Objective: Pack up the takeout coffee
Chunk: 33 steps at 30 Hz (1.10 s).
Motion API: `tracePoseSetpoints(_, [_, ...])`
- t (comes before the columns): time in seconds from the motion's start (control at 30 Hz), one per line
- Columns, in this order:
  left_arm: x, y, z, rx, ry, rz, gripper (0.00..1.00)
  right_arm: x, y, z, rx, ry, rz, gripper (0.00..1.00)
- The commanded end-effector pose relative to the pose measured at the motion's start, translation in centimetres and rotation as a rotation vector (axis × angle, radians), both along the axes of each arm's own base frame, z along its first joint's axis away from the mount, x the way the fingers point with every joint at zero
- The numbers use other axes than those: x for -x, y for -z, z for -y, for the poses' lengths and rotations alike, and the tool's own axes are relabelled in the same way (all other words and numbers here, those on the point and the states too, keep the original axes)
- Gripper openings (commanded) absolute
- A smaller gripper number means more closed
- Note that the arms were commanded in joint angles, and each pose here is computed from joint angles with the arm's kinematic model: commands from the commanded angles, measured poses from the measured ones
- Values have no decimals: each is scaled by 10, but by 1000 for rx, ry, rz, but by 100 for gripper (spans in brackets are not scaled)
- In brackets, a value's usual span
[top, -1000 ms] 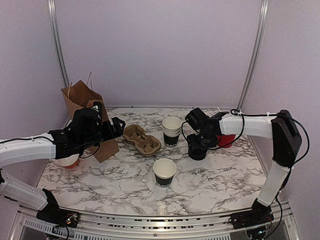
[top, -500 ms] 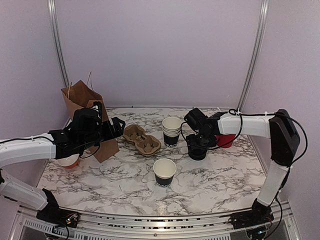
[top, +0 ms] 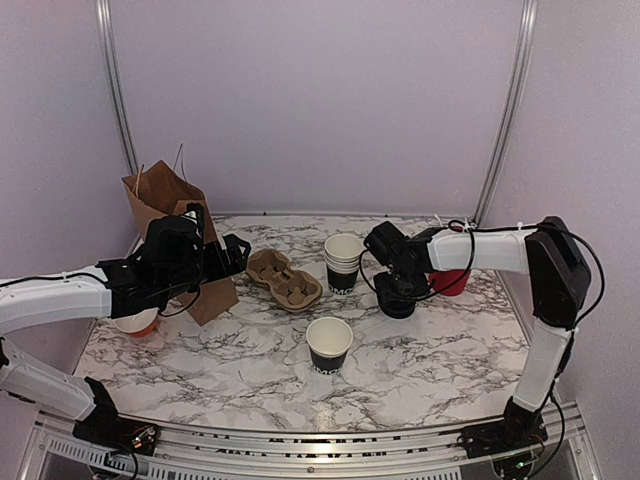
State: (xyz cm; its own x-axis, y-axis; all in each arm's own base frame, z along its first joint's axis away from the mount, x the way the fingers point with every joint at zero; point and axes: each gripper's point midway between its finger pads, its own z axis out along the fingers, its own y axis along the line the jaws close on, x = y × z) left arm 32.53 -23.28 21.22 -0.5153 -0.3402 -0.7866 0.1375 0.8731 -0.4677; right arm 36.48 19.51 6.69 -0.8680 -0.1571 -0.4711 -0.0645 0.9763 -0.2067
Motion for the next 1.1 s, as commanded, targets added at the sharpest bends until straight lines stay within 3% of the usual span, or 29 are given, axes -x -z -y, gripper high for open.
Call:
tracePoseSetpoints(0.0, [-1,-4,-4,-2,-14,10,99,-8,-6,0,10,16,22,67])
tracePoseSetpoints(0.13, [-1,-4,-4,-1,-14,10,99,-9,-21,-3,-7,14,43,59])
tracePoseSetpoints(0.63, [-1,-2,-3,8,-11,4,99,7,-88,-13,-126,-45,93,58])
tracePoseSetpoints(1.07, [2,-4,-3,26,-4,9,99,84,-144,-99,-282,-392,19,59])
